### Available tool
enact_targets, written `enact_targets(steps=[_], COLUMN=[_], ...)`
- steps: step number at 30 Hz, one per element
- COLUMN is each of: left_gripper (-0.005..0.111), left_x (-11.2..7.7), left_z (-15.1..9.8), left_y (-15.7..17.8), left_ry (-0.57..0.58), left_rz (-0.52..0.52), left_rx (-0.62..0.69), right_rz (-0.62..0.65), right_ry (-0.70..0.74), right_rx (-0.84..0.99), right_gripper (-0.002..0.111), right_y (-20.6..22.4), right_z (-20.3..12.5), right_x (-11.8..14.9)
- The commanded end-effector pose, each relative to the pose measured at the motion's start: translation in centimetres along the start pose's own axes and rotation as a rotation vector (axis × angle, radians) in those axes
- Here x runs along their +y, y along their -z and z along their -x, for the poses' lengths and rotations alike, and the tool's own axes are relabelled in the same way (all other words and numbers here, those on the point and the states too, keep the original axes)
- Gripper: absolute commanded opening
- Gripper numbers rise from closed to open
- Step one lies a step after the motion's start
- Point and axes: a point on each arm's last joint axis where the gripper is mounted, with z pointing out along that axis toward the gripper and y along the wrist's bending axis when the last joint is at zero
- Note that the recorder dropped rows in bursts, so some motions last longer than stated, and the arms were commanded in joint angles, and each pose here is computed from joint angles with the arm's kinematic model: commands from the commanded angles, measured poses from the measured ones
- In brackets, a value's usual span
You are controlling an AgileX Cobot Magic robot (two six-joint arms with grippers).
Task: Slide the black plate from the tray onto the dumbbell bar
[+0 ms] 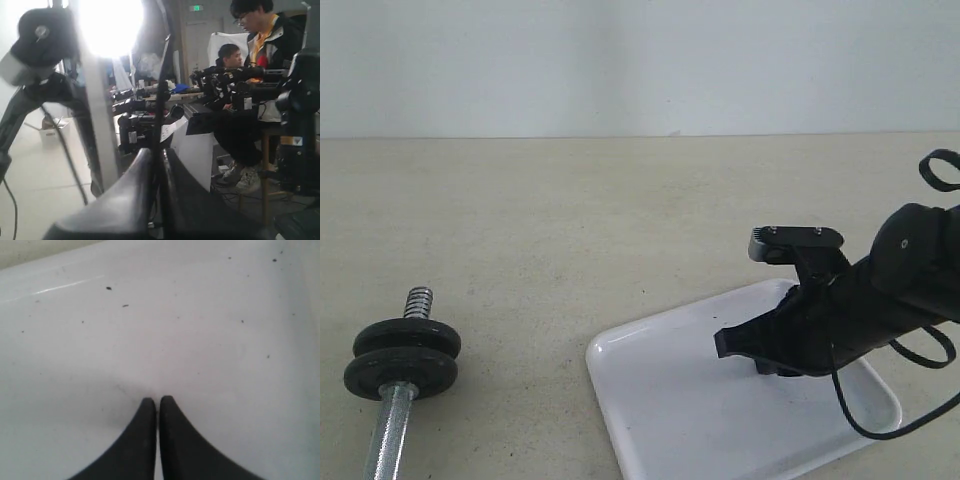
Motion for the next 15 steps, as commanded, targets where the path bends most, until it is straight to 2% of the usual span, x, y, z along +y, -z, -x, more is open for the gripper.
enact_targets(steps=[1, 8, 11, 15], left_gripper=[0.004, 0.004, 0.004, 0.004], left_x=[2.5, 6.3, 7.5, 8.7], left_z=[-3.6, -9.2, -10.5, -11.1], left_y=[-0.5, -0.2, 0.2, 0.9], left_ry=[0.123, 0.273, 0.295, 0.293], left_rz=[0.108, 0.369, 0.487, 0.634], left_rx=[0.035, 0.052, 0.041, 0.005], right_rz=[0.050, 0.188, 0.244, 0.303], right_ry=[0.068, 0.173, 0.244, 0.337], right_rx=[0.013, -0.195, -0.303, -0.463], right_gripper=[0.003, 0.003, 0.003, 0.003], right_y=[1.5, 9.9, 14.9, 22.0], right_z=[0.9, 5.2, 5.9, 5.4], right_x=[0.9, 4.0, 5.3, 6.5])
